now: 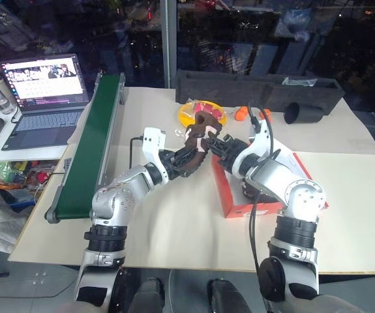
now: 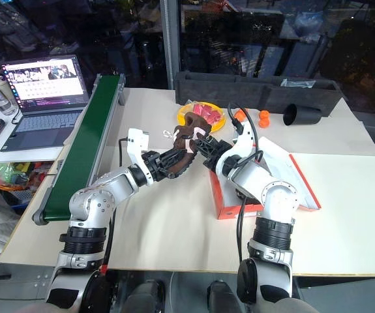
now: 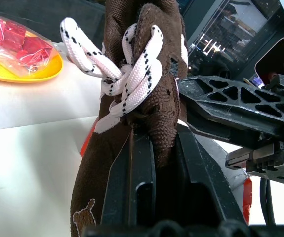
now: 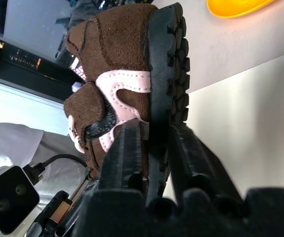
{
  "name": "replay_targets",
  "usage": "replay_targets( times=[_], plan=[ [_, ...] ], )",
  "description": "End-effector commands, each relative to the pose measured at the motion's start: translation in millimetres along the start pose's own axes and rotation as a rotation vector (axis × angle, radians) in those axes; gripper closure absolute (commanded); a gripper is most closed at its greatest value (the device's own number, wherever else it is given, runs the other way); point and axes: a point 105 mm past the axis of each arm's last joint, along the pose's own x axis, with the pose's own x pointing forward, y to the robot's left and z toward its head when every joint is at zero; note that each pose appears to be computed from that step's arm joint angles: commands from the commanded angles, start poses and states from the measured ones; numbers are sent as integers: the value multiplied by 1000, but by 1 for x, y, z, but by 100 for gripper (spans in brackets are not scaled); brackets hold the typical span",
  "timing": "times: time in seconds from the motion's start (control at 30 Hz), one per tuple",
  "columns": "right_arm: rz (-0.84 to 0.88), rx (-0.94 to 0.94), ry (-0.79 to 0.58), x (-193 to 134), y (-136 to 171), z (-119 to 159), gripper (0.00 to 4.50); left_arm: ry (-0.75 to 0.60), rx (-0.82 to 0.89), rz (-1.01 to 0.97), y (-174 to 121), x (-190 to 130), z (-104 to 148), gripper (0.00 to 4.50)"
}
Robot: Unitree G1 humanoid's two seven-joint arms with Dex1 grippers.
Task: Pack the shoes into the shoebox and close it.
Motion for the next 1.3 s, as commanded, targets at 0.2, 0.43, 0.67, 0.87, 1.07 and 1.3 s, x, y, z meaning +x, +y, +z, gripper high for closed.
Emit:
replay_targets(
  times=[0.2, 0.43, 0.67, 0.87, 1.07, 1.3],
  plan=[
    [116, 65, -144, -6, 28, 29, 435, -16, 64, -177, -39, 14, 8, 444],
    [104, 29, -168, -9, 28, 34, 437, -16, 76, -190, -41, 15, 7, 444],
    [39, -2, -224, -13, 19, 45, 437, -8, 142, -201, -43, 13, 5, 217],
    [-167, -278, -326, -38, 4, 97, 437, 43, 189, -166, -29, 5, -7, 217],
    [-241, -478, -6, -50, -12, 85, 437, 87, 216, -218, -36, -1, -20, 217],
    [-385, -544, 266, -64, -61, 58, 437, 87, 215, -231, -40, -1, -24, 217]
  ],
)
